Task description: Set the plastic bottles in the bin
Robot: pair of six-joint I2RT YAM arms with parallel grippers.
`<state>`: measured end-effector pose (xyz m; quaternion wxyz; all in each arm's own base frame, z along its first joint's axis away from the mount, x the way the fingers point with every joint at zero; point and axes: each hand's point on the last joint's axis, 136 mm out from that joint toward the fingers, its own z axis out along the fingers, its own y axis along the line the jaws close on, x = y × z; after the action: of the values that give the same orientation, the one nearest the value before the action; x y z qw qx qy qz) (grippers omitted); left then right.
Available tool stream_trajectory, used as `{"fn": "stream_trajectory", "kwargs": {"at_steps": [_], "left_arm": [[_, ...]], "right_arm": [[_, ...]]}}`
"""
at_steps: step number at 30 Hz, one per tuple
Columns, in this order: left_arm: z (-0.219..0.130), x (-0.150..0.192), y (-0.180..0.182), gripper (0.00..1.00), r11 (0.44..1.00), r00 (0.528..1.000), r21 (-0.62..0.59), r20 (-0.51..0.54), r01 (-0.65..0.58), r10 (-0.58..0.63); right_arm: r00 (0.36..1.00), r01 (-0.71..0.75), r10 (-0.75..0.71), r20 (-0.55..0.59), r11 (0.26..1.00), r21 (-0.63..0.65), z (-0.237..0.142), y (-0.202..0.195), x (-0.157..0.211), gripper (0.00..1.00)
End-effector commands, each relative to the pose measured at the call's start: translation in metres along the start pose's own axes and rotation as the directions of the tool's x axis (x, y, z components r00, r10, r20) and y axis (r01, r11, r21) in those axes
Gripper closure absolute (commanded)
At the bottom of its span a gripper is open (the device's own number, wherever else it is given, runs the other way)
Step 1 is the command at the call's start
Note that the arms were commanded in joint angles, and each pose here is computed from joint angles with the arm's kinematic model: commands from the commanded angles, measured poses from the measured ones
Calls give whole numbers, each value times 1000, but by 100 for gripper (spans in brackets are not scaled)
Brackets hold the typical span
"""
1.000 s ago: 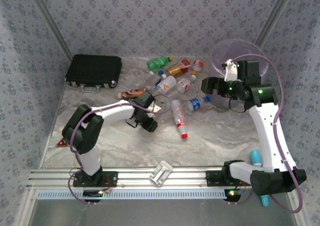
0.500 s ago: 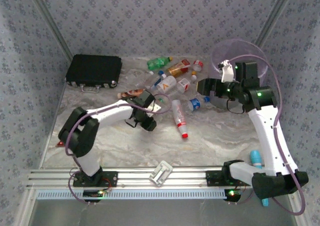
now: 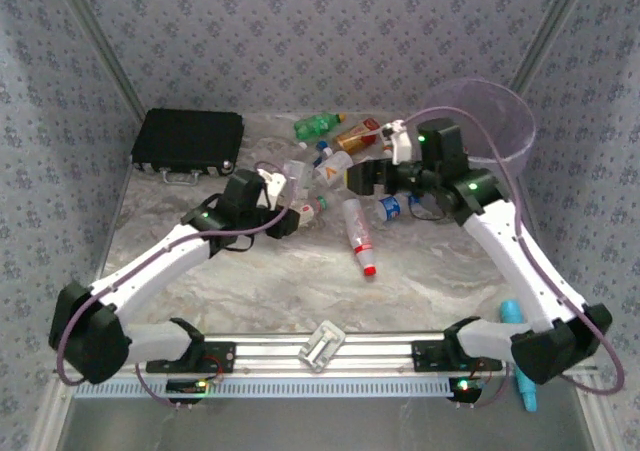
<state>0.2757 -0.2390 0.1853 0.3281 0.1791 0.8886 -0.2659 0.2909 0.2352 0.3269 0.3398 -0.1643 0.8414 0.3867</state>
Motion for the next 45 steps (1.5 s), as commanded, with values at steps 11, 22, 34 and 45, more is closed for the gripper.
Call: {"fn": "stream_trajectory", "kwargs": {"at_steps": [11,22,34,45], "left_arm": [[-28,-38,-69,100,883,978,450,83,135,-192],[-35,-46,-83,100,855,982,511,96,92,-163],[-34,-45,-79,100,869,983,486,100,90,-157],[-35,-44,-68,48,895,977,435,132,97,-170]], "right_arm": [[999,22,-26,-20,985,-171,74,41,-31,13],[998,9,-21,-56,976,-218,94,40,-36,13],[998,-7,-3,-55,983,-184,99,29,-37,30],[997,55,-62,-43,988,-143,92,28,-43,37]]}}
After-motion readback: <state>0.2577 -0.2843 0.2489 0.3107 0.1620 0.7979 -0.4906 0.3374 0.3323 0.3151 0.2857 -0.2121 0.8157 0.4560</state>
